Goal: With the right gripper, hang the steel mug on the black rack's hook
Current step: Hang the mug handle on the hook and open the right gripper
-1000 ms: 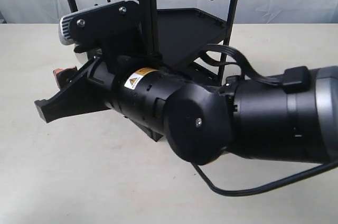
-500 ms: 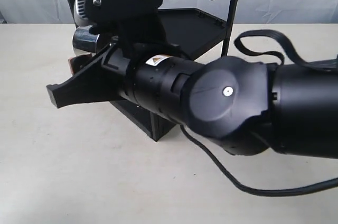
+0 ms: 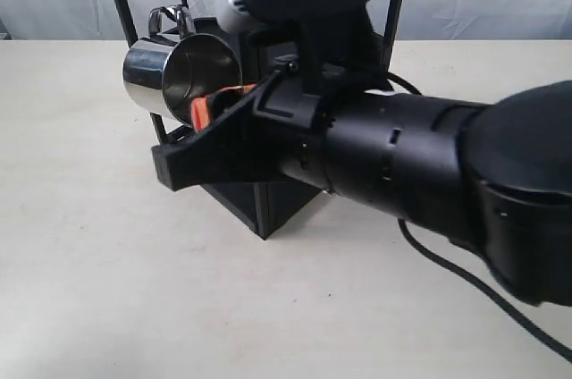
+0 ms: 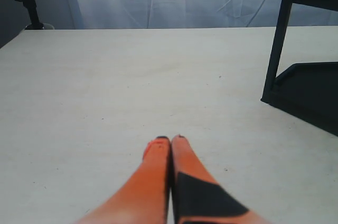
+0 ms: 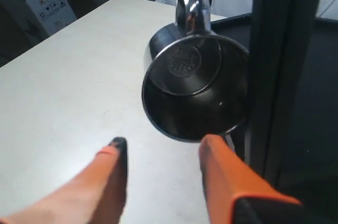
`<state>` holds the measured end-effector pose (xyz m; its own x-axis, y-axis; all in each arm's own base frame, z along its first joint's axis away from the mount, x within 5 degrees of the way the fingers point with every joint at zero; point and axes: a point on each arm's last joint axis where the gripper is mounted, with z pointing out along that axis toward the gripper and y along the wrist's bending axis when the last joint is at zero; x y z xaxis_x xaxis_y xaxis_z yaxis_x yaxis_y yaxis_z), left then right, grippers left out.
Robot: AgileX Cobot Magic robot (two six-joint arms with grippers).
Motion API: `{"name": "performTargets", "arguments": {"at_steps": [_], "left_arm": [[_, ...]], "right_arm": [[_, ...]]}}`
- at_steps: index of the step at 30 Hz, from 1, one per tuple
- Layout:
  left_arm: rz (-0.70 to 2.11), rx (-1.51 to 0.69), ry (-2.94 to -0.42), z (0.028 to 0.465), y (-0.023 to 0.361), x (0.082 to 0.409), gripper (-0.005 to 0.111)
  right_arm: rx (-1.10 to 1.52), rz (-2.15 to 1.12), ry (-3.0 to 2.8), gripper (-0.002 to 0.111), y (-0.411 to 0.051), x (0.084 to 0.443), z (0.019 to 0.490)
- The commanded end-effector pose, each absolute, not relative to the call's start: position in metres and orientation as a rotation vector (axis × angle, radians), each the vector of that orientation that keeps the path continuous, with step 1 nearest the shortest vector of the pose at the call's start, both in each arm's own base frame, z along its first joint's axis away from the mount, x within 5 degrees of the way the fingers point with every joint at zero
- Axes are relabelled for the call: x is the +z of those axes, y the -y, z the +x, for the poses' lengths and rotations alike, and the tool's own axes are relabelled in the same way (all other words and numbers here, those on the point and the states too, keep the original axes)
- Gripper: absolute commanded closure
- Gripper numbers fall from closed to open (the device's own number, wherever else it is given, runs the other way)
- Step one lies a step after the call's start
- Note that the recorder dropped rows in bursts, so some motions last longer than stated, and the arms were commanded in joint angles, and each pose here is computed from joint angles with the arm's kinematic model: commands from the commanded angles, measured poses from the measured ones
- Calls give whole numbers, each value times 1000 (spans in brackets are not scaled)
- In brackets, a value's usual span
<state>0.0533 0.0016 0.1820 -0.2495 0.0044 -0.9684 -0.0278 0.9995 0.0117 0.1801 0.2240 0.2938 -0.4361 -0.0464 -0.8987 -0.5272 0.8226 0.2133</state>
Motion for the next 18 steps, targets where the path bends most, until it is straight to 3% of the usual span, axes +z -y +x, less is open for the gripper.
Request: {"name": "performTargets", "arguments": {"at_steps": [1,3,4,18], "left_arm": [[-17,23,-1811,54,-1,184,107],[-17,23,-1811,54,-1,184,107],[-17,23,-1811,54,-1,184,107],[-17,23,-1811,54,-1,184,107]], "right_arm": [[730,-458,-1965,93,-212,301,160],[773,-468,-1941,108,-209,308,155],[781,-464,-1932,109,-208,311,154],[692,-391,-1880,109,-192,323,155]]}}
